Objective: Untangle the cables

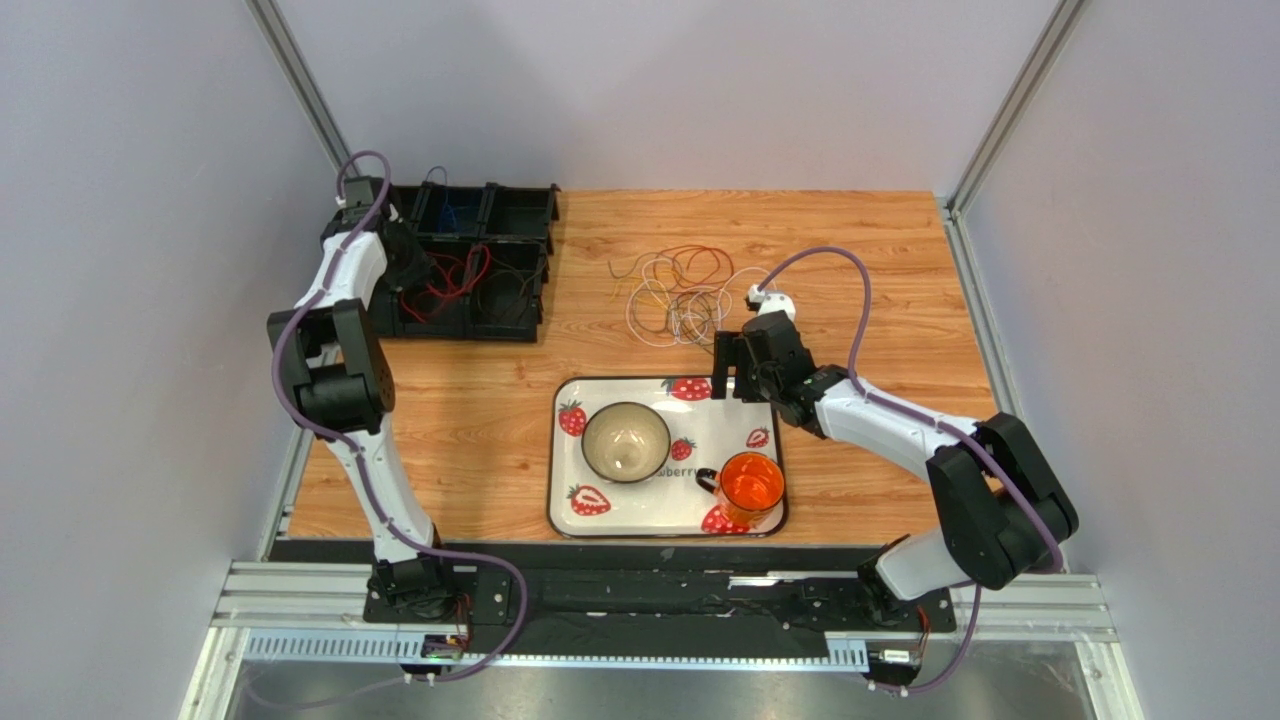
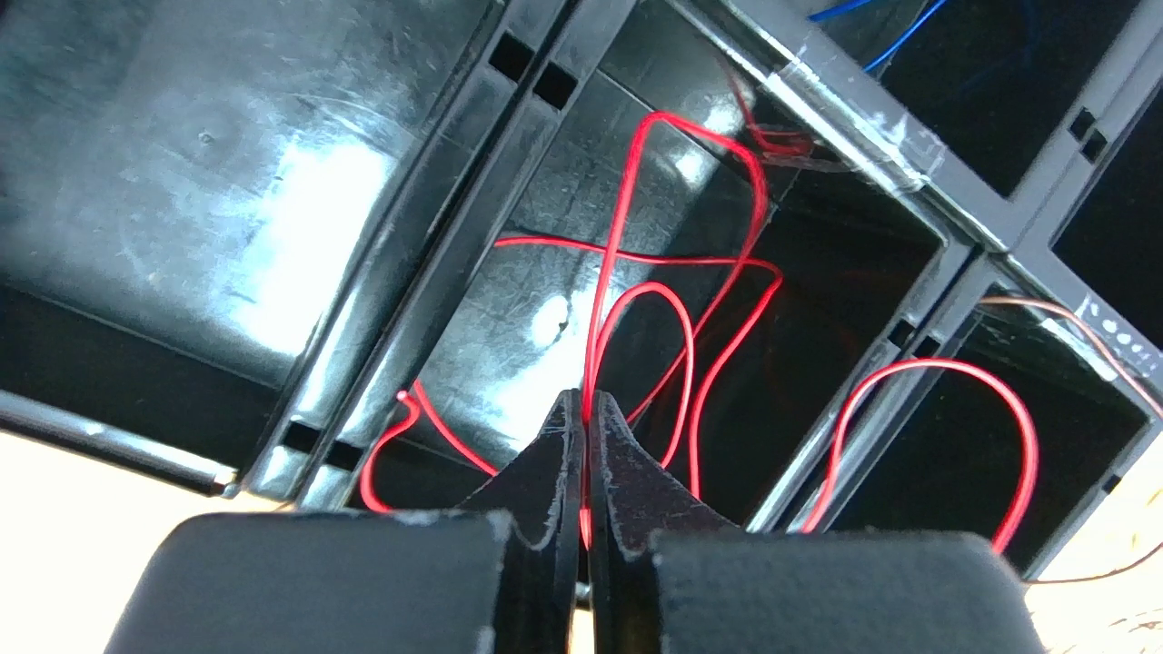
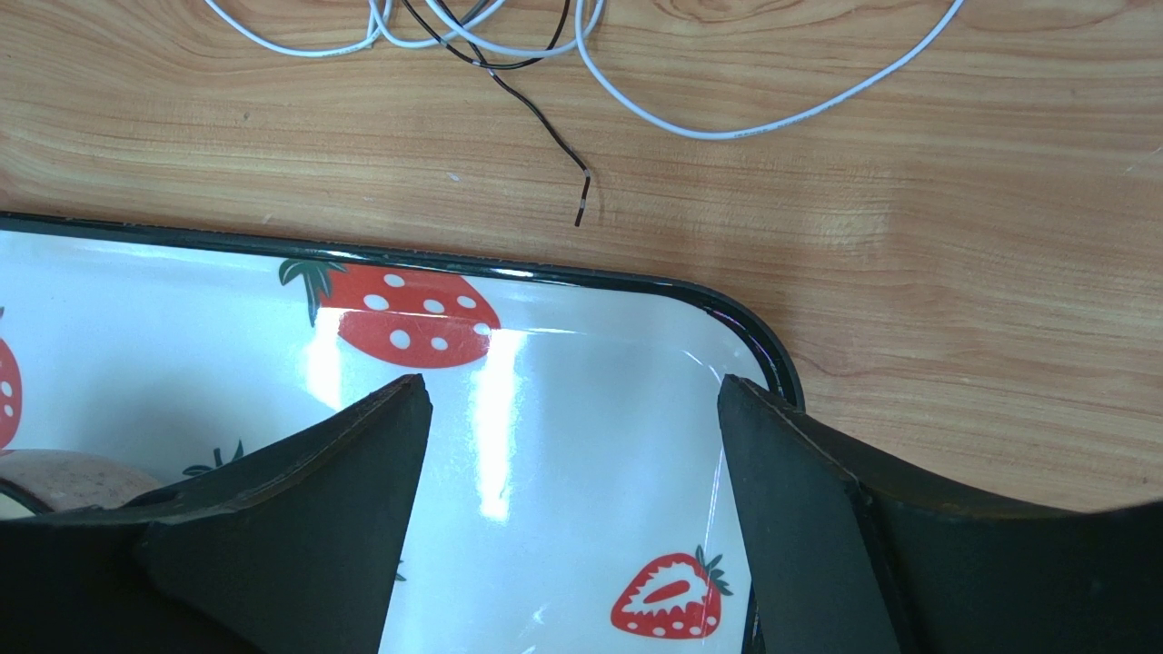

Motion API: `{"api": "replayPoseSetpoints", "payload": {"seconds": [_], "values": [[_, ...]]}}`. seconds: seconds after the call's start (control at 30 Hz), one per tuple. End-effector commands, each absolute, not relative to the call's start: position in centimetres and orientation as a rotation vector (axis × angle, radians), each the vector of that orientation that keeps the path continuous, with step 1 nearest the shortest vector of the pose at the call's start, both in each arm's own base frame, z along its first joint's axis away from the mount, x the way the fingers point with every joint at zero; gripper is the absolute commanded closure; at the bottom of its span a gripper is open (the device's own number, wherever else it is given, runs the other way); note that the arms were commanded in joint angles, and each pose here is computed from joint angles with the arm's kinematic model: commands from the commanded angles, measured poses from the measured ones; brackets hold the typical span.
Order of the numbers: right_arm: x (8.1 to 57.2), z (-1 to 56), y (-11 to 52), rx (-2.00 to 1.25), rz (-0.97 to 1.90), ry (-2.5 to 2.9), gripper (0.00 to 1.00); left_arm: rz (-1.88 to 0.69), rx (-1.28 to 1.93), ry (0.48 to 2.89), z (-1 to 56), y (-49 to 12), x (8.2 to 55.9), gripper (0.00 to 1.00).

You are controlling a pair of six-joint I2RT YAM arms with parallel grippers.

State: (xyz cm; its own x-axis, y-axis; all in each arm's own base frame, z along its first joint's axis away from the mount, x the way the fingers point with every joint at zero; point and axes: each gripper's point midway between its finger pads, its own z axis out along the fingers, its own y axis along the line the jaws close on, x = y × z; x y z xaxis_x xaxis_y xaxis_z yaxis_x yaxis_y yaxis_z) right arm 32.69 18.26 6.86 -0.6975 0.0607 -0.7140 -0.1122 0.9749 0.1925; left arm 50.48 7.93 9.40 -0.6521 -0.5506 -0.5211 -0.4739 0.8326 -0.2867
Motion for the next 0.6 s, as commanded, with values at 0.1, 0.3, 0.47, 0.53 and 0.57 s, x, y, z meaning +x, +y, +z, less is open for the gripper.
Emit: {"api": "replayPoseSetpoints", "payload": {"seconds": [0.1,0.3,0.47,0.53,0.57], "values": [[34.0,8.4,18.9,-0.023,0.307,2.276,0.18,-0.019,-0.660,2.315,15.6,8.7,50.9,0.62],[34.1,8.5,18.8,-0.021,0.307,2.274,0.18,0.016,-0.596,2.281,19.2,8.0,50.4,0.51],[34.1,8.5,18.9,-0.023,0.309,2.275,0.18,0.146,-0.463,2.265,21.4,6.4,50.2,0.50],[34.1,8.5,18.9,-0.021,0.308,2.274,0.18,0.181,-0.385,2.280,21.3,4.8,50.3,0.50],[34.1,8.5,18.9,-0.021,0.308,2.274,0.18,0.212,-0.379,2.287,20.9,4.6,50.4,0.50]]}}
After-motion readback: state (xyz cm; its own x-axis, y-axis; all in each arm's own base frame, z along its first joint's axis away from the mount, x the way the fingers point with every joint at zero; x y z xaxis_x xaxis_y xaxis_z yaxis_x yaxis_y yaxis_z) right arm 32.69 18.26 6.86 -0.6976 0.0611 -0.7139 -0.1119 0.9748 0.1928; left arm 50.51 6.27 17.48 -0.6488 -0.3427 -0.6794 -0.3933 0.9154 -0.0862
